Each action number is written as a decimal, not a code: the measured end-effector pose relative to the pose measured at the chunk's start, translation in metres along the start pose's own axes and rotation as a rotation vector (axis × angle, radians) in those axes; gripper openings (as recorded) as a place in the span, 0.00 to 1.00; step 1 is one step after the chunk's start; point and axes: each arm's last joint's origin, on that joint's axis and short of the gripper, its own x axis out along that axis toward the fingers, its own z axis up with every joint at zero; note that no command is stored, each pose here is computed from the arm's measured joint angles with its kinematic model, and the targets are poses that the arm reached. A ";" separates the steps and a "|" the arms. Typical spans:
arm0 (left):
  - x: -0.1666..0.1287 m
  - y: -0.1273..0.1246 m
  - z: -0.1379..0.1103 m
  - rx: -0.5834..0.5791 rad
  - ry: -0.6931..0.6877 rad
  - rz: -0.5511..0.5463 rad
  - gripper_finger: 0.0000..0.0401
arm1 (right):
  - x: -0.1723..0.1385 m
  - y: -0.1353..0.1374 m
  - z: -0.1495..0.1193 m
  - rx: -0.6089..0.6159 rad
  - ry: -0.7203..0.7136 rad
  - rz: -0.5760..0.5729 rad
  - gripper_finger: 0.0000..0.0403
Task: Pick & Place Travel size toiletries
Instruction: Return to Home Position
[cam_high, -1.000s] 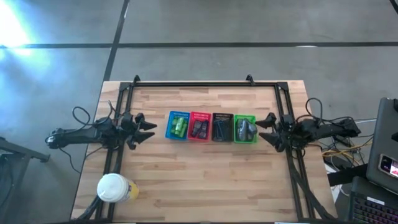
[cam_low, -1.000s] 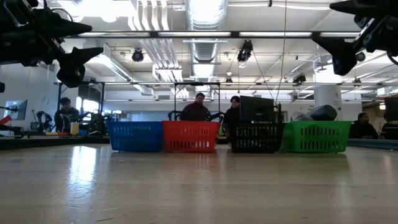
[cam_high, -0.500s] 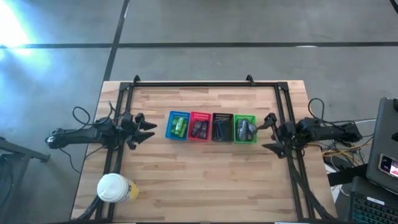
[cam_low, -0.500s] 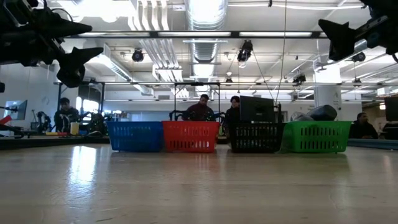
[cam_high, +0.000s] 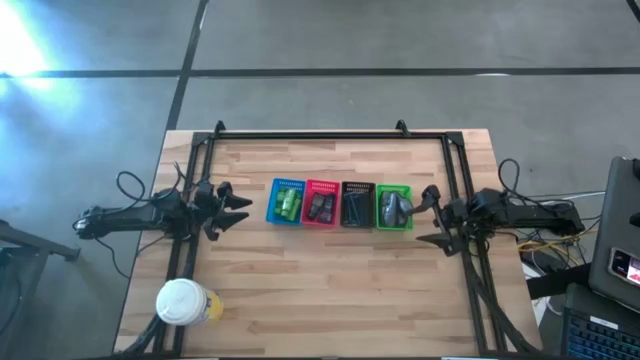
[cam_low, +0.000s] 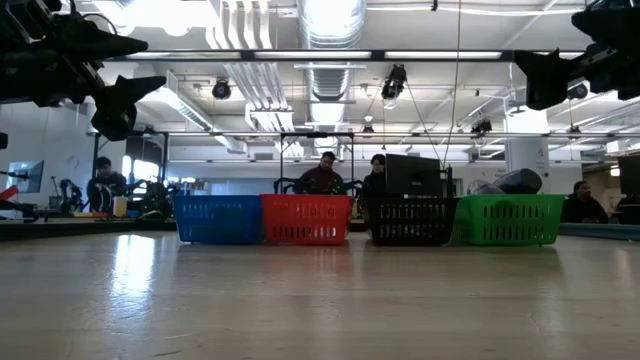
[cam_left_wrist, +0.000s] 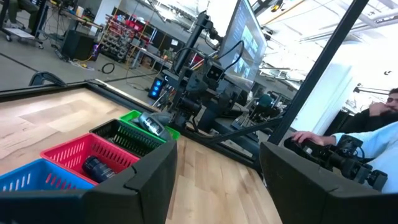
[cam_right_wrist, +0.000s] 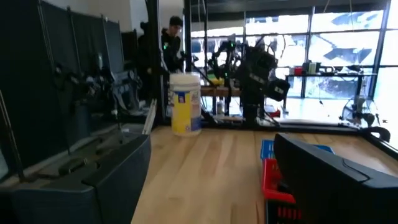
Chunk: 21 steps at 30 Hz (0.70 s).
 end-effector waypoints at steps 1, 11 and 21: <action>0.000 0.000 0.000 0.000 0.000 0.000 0.58 | 0.000 0.000 -0.001 -0.006 0.008 -0.001 0.82; 0.000 0.000 0.000 0.000 0.000 0.000 0.58 | 0.000 0.000 -0.005 0.085 0.049 -0.006 0.78; 0.000 0.000 0.000 0.000 0.001 0.000 0.58 | 0.000 0.000 -0.005 0.089 0.049 -0.006 0.72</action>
